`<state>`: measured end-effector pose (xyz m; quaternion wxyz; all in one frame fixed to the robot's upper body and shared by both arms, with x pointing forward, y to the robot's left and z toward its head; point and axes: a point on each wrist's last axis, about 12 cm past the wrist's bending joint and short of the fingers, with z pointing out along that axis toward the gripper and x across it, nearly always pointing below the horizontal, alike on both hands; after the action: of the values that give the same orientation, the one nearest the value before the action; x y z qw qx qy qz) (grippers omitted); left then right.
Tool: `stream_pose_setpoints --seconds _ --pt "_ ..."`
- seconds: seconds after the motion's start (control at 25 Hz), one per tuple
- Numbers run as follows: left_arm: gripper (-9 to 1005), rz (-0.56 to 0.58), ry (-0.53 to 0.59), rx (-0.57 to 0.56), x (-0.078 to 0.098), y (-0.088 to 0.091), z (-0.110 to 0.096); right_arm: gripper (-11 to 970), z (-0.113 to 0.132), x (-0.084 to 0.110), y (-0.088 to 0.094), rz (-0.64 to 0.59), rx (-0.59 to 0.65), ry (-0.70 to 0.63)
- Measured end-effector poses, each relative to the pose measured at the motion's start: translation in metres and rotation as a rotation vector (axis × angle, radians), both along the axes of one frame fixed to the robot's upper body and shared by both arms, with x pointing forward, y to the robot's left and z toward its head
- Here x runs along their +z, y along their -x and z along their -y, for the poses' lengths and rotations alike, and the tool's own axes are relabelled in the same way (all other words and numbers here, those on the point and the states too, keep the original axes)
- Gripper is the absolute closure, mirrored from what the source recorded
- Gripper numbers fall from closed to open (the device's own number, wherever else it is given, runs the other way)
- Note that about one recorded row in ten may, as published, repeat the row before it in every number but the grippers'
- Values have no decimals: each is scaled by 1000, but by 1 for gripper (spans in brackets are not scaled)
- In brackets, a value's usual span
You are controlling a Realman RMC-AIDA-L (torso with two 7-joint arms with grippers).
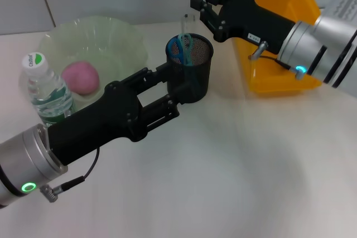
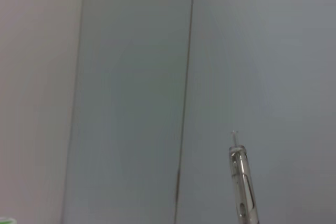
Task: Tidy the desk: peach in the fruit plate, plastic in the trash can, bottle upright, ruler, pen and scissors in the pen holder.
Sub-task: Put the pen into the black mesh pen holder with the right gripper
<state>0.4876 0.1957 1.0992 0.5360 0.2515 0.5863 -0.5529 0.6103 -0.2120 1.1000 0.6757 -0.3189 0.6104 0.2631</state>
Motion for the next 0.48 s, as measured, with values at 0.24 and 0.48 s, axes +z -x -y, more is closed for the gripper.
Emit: stream_pose_setpoints --seconds 0.24,0.48 --pt "344 10 7 -23 3 -1 3 813 -5 -13 2 -32 -41 23" --pt "343 15 0 -43 3 -1 9 812 -13 -19 0 -77 -48 41"
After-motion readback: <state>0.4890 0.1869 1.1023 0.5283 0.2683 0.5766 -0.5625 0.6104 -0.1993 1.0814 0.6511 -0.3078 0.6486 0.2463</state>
